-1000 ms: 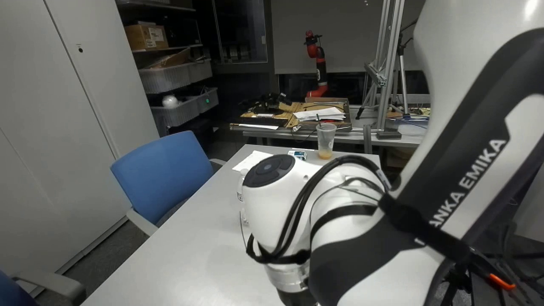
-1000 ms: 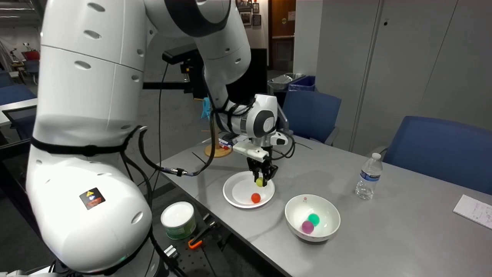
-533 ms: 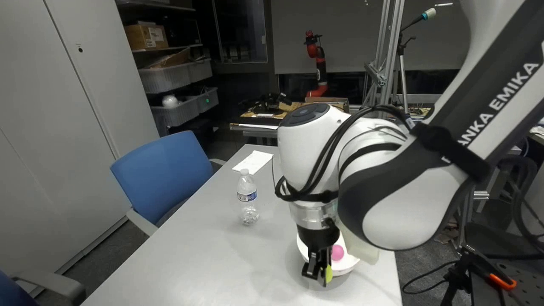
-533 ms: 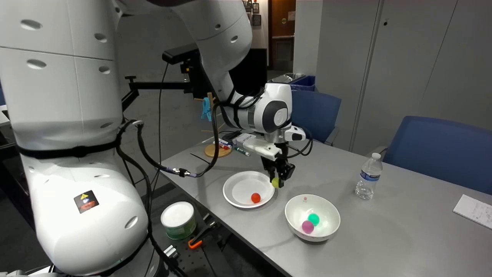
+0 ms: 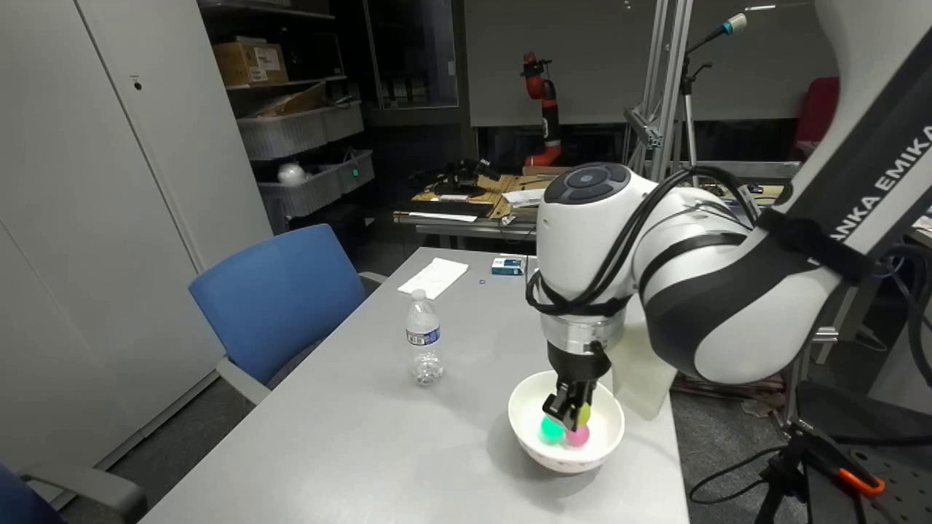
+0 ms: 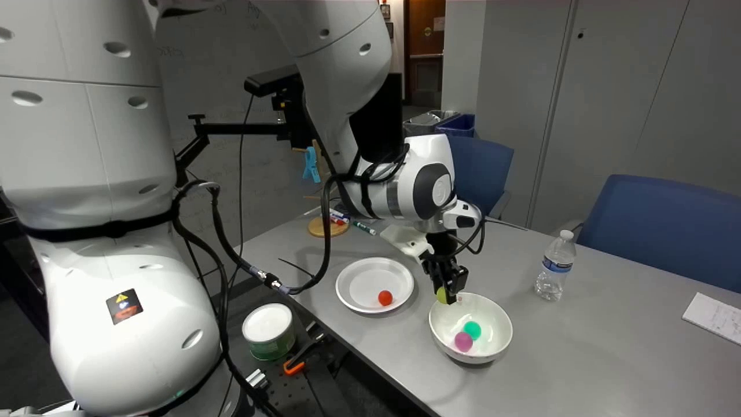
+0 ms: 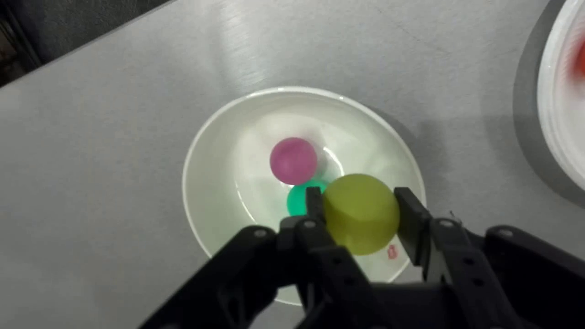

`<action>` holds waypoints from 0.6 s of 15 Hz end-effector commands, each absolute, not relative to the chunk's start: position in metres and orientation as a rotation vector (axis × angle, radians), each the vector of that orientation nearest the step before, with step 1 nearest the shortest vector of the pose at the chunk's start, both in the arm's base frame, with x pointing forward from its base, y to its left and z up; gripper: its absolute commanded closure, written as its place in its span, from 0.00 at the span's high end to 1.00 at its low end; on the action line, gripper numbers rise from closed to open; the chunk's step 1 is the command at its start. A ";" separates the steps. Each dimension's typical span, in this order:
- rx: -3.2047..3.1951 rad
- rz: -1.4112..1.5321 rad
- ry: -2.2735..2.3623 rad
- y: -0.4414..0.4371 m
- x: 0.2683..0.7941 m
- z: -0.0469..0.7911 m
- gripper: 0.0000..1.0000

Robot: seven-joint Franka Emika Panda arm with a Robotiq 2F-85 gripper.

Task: Take the yellow and orange bowls on the plate and put them in the bowl

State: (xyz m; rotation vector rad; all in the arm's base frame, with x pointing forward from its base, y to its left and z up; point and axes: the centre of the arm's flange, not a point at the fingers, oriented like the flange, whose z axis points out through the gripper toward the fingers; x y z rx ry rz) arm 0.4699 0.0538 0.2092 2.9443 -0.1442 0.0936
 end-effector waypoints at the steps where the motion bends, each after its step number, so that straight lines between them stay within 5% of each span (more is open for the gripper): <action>1: 2.912 0.140 -0.258 0.046 0.458 0.206 0.69; 5: 2.906 0.147 -0.300 0.044 0.456 0.204 0.97; 9: 2.942 0.136 -0.292 0.061 0.465 0.207 1.00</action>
